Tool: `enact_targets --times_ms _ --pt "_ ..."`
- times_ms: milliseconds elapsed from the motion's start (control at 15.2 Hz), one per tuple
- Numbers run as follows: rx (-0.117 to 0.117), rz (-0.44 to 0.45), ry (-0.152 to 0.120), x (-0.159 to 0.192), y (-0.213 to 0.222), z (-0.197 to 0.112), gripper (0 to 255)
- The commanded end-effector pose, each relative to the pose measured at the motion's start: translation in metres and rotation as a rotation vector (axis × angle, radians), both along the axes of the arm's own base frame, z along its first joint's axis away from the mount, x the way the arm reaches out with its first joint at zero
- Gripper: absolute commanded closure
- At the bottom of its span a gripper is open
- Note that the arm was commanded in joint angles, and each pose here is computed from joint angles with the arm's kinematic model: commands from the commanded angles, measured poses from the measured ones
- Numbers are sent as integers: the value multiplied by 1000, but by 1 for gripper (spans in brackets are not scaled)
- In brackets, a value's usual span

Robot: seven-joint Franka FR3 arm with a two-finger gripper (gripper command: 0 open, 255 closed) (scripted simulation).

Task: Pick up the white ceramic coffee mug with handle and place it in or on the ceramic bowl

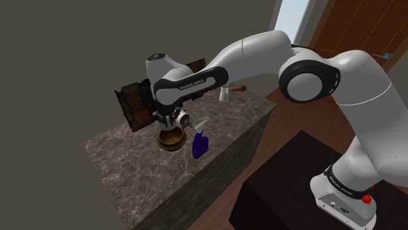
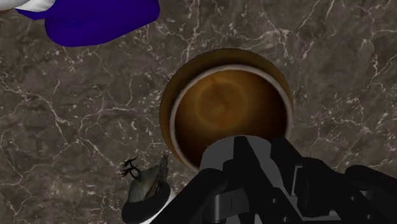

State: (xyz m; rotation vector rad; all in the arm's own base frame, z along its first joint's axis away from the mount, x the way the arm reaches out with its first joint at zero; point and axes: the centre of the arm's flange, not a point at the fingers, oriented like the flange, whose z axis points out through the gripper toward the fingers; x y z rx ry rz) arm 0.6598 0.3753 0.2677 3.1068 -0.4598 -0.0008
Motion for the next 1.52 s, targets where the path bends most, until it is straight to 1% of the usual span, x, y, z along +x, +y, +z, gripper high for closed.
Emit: enact_targets --times_ms 0,330,858,924,1254,1452 --pt "1 0 -1 0 0 -10 255" --pt "1 0 -2 0 0 -37 255" --pt "1 0 -2 0 0 -37 255" --pt "1 0 -2 0 0 -37 0" --pt "1 0 -2 0 0 -37 0" --pt "1 0 -2 0 0 3 0"
